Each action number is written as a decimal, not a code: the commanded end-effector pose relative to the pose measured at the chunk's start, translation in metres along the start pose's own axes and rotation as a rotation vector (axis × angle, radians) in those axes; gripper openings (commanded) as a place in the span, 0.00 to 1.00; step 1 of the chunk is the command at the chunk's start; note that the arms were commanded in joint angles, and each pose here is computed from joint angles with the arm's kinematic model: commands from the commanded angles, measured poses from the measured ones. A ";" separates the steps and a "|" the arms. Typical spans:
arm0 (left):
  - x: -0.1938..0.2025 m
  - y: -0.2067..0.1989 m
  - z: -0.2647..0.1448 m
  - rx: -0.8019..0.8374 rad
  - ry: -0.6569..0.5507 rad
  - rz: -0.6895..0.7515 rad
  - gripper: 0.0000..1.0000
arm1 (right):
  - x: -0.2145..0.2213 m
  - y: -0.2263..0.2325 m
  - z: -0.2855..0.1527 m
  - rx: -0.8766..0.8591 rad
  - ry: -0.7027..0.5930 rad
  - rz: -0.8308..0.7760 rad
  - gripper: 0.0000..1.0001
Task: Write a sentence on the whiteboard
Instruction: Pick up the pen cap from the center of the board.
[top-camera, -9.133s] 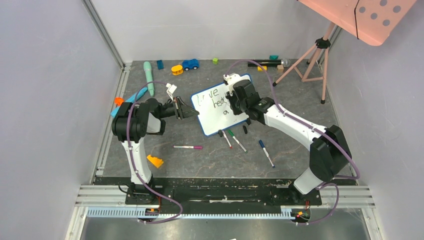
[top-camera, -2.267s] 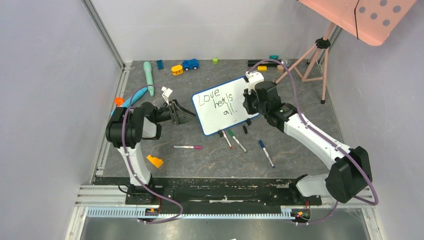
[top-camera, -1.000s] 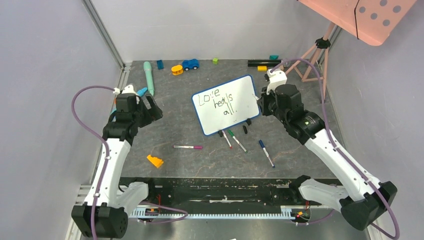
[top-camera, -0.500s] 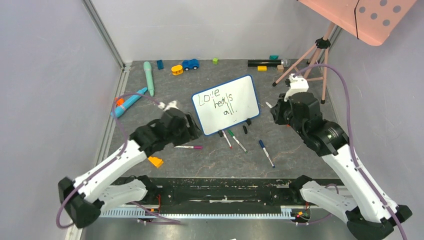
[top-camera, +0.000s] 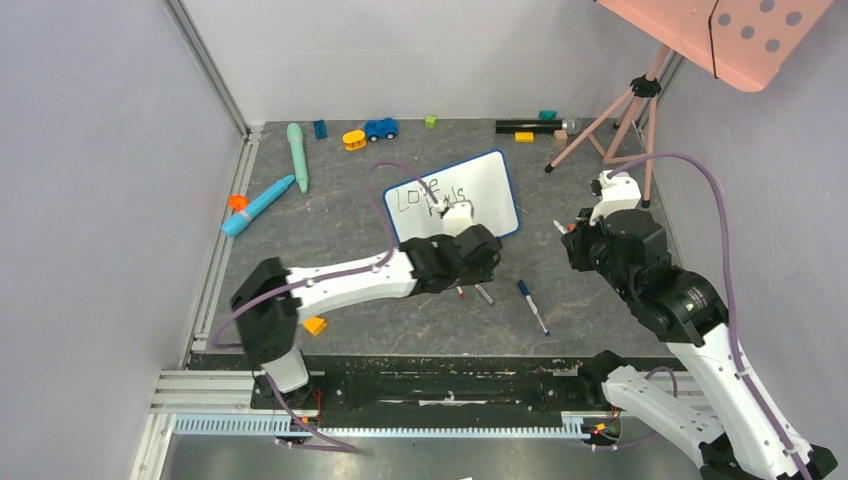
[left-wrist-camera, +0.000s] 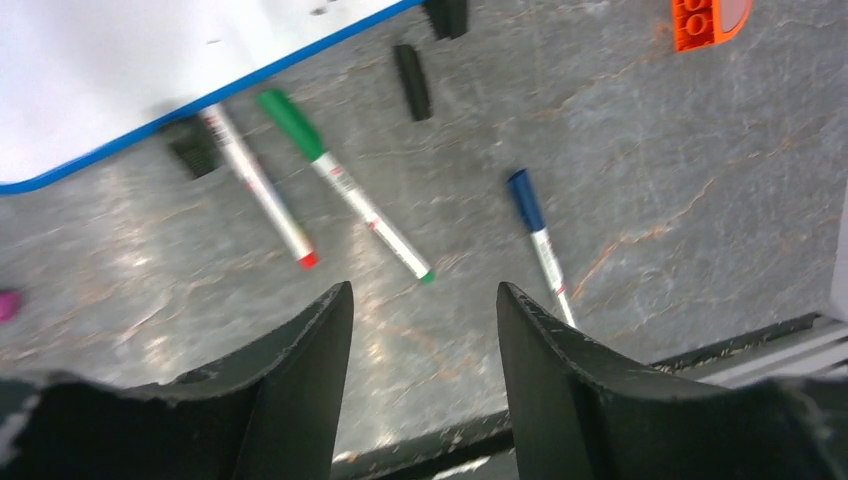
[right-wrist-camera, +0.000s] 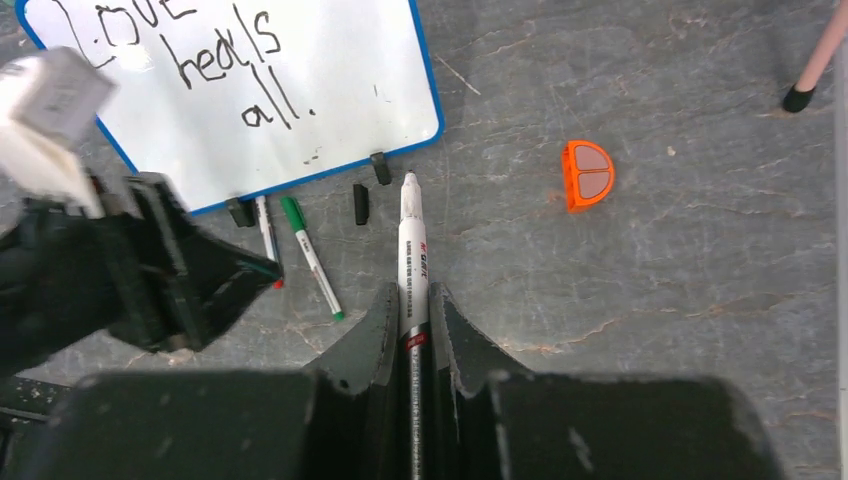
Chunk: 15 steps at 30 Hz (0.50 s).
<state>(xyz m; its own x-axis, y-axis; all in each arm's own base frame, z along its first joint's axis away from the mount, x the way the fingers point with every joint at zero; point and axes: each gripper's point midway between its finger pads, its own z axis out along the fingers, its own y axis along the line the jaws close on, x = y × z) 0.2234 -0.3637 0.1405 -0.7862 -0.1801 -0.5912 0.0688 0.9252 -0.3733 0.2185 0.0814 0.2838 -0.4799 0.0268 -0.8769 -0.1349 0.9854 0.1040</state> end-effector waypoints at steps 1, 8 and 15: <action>-0.015 -0.053 0.028 0.069 -0.122 -0.022 0.59 | -0.023 -0.010 -0.018 0.026 -0.072 -0.034 0.00; -0.007 -0.068 0.076 -0.028 -0.128 0.006 0.59 | -0.023 -0.016 -0.031 0.044 -0.064 -0.020 0.00; -0.013 -0.049 0.088 -0.154 -0.182 0.034 0.57 | -0.024 -0.027 -0.038 0.090 -0.076 -0.025 0.00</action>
<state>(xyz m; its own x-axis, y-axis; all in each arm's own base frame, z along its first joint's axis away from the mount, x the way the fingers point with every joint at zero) 0.2661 -0.4428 0.0866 -0.7336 -0.1513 -0.6626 0.0526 0.9593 -0.2773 0.2021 0.0597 0.3052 -0.4417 0.0097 -0.8971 -0.1063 0.9923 0.0630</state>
